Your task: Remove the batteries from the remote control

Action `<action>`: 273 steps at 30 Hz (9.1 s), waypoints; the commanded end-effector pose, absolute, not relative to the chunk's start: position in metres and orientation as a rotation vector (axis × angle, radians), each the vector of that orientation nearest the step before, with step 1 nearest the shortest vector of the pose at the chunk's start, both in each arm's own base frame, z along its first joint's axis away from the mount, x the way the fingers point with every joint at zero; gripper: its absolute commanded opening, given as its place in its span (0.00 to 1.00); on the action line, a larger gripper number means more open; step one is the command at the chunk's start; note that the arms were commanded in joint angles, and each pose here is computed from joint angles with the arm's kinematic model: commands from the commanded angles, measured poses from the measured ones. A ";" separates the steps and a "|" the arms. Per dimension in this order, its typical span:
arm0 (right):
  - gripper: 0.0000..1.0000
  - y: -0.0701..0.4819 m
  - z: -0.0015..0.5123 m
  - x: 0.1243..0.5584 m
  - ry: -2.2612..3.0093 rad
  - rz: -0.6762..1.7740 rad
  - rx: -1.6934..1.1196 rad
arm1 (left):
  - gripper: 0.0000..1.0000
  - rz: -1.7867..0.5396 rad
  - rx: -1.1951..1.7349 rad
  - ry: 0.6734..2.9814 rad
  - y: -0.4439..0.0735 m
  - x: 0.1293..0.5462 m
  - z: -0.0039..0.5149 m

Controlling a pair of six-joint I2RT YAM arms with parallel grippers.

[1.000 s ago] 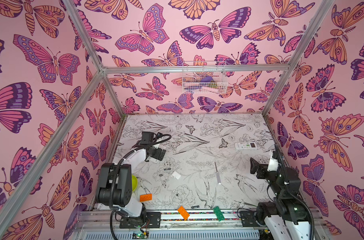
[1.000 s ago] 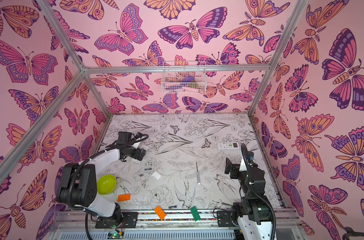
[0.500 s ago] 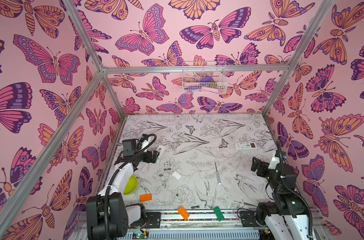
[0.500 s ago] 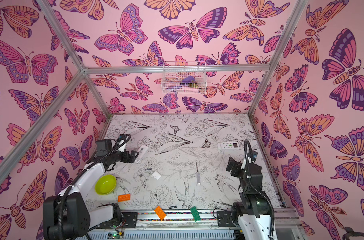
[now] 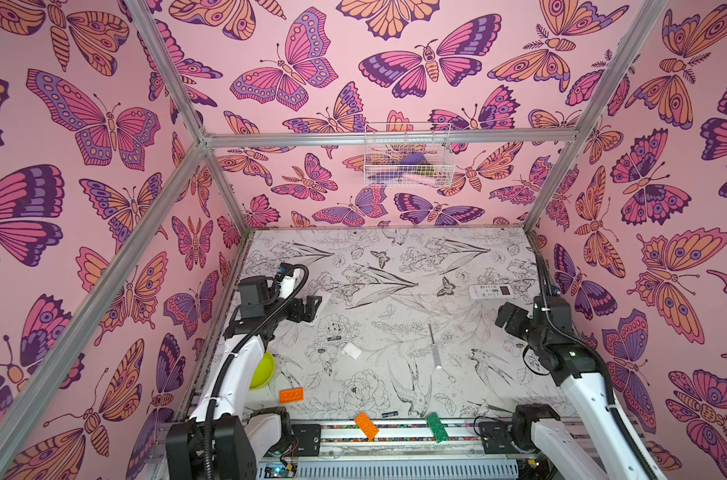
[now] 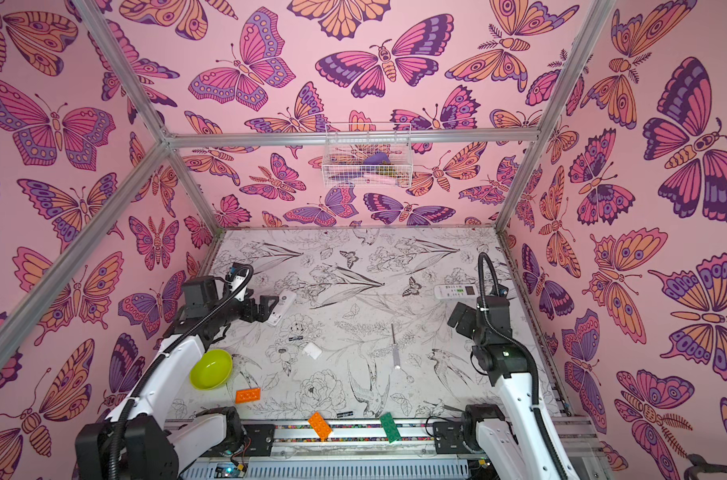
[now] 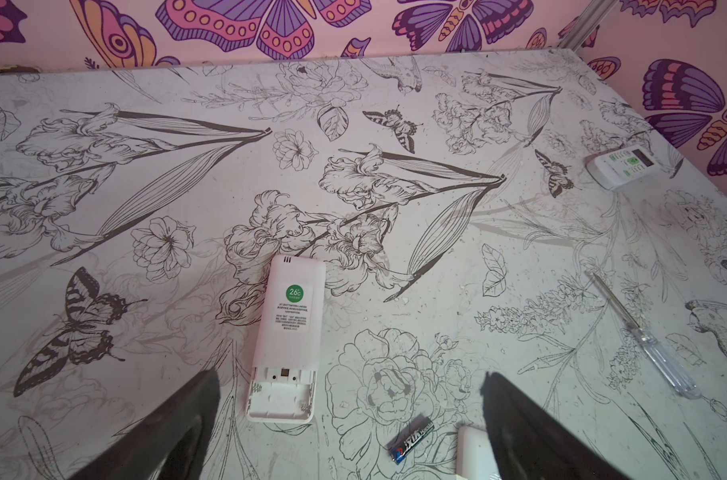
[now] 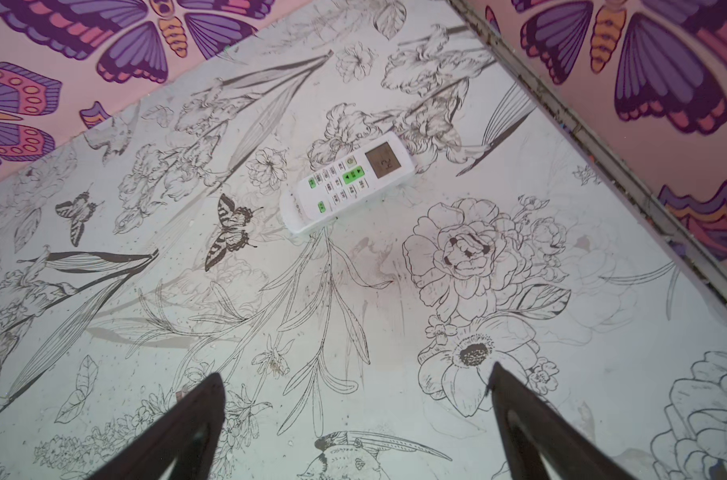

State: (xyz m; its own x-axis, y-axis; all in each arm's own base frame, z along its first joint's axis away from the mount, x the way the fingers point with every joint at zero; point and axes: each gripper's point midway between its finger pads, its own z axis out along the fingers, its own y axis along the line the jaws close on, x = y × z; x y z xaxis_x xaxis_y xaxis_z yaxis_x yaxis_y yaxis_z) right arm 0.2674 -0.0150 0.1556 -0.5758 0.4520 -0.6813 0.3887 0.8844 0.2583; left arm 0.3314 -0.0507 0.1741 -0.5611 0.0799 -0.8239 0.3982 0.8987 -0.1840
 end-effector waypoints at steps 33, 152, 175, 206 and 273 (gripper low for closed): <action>0.99 -0.018 0.051 0.407 2.351 0.123 0.942 | 1.00 -0.446 0.560 2.038 -0.088 0.314 0.202; 0.19 0.262 0.161 0.254 1.910 0.705 -1.440 | 1.00 -0.095 2.056 0.607 -0.184 0.285 0.233; 0.19 0.308 0.170 0.239 1.838 0.925 -1.570 | 0.92 0.078 1.985 0.206 -0.203 0.276 0.197; 0.21 0.354 0.159 0.232 1.812 0.999 -1.611 | 0.16 0.027 2.025 0.199 -0.213 0.251 0.169; 0.95 0.239 0.169 0.306 2.073 1.181 -0.191 | 0.00 -1.385 0.661 2.314 -0.242 0.279 0.154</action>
